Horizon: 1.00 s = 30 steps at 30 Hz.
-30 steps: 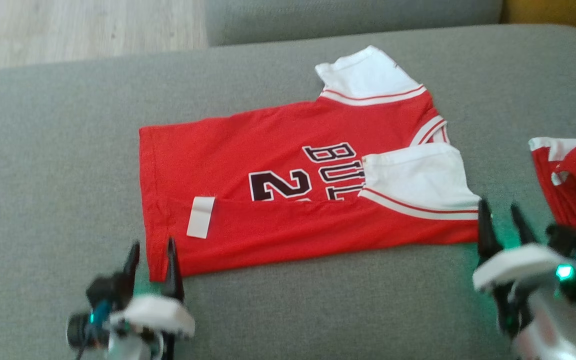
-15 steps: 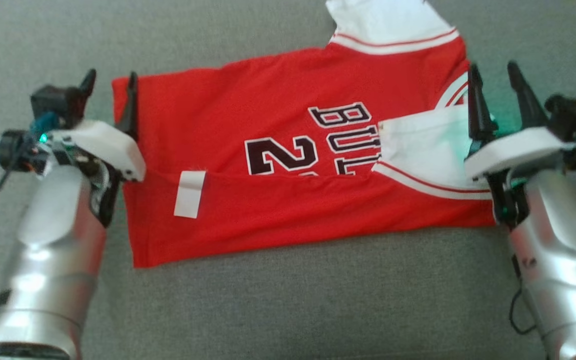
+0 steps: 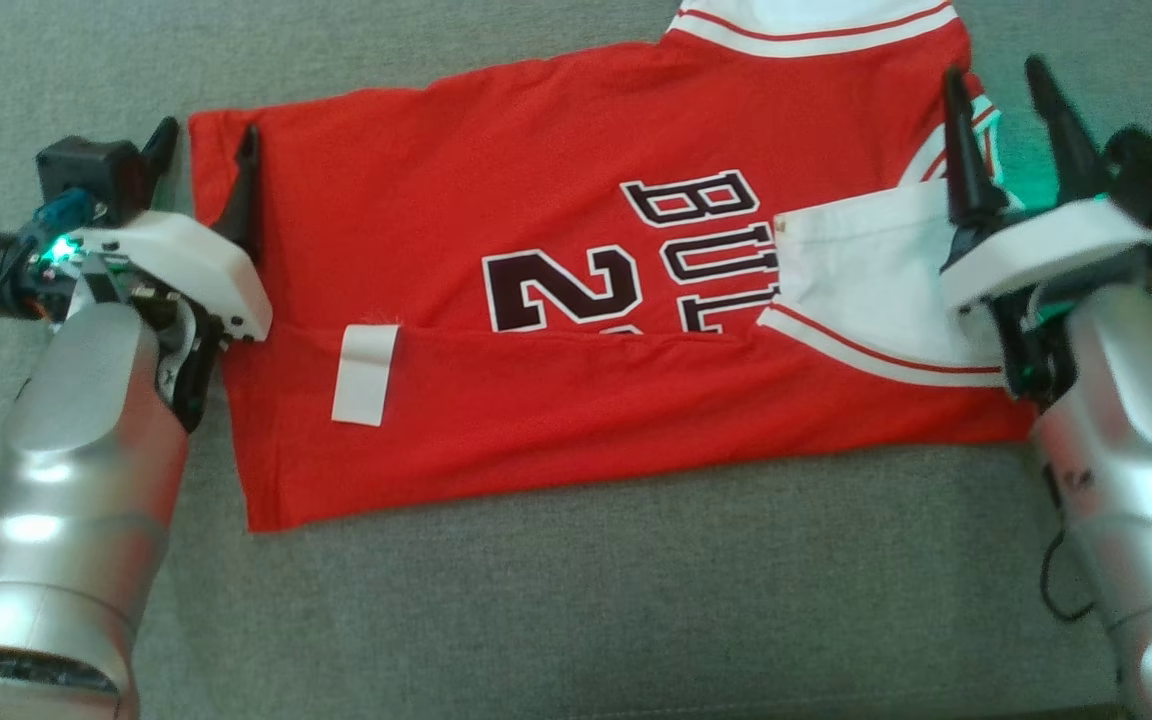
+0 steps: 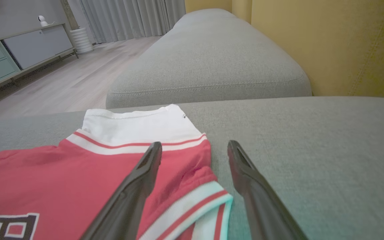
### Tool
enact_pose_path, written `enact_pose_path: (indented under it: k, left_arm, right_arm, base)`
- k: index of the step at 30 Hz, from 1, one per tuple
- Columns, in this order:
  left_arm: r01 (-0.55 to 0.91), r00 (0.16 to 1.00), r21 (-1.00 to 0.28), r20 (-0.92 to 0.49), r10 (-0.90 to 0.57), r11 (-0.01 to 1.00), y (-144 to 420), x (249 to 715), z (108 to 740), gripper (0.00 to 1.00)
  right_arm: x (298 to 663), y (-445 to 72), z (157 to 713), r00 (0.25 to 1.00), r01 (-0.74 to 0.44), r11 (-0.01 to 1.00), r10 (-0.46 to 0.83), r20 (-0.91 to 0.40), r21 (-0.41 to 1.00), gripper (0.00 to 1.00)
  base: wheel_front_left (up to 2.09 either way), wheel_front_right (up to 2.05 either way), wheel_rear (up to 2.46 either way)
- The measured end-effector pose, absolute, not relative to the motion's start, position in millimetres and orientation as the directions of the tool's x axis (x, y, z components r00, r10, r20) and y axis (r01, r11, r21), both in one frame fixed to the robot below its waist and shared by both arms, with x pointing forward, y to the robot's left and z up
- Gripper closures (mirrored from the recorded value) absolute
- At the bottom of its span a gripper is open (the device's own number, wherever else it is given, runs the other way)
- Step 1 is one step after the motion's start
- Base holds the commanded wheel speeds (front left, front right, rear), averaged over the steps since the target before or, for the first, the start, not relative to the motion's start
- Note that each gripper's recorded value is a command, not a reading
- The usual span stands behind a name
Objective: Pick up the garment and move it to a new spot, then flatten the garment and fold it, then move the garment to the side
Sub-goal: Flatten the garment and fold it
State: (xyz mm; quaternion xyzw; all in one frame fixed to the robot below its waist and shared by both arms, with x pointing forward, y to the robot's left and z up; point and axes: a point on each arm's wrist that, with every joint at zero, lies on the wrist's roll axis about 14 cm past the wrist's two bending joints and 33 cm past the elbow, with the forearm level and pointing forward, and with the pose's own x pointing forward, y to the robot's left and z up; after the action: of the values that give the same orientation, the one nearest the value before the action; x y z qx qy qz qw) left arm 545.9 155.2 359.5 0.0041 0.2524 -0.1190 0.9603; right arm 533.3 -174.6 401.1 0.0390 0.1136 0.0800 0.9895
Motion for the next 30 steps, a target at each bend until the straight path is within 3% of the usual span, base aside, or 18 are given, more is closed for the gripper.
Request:
enact_pose_path:
  k: [2, 3, 5, 19, 30]
  left_arm:
    - [0.232, 0.842, -0.051, -0.489, -0.227, 0.971, 155.2, 546.6, 358.4, 0.00]
    - [0.241, 0.840, -0.047, -0.491, -0.233, 0.969, 153.6, 546.6, 357.7, 0.20]
    - [0.241, 0.839, -0.056, -0.490, -0.237, 0.969, 152.4, 547.2, 357.6, 1.00]
    - [0.324, 0.843, -0.090, -0.424, -0.331, 0.942, 123.1, 541.3, 369.5, 1.00]
    - [0.331, 0.855, -0.087, -0.393, -0.338, 0.939, 128.1, 533.5, 377.8, 1.00]
  right_arm:
    - [541.9, -174.5, 403.8, 0.961, -0.163, 0.984, 0.176, -0.215, 0.077, 0.00]
    - [546.3, -174.5, 405.2, 0.960, -0.172, 0.983, 0.182, -0.214, 0.066, 0.00]
    - [556.3, -175.6, 407.5, 0.958, -0.181, 0.982, 0.187, -0.217, 0.048, 0.00]
    - [633.5, -172.0, 390.9, 0.875, -0.235, 0.971, 0.189, -0.446, -0.050, 0.00]
    - [657.6, -130.5, 353.2, 0.779, -0.329, 0.943, 0.239, -0.580, -0.055, 0.00]
  base:
    - [0.00, 0.00, 0.00]
    - [0.00, 0.00, 0.00]
    - [0.00, 0.00, 0.00]
    - [0.00, 0.00, 0.00]
    - [0.00, 0.00, 0.00]
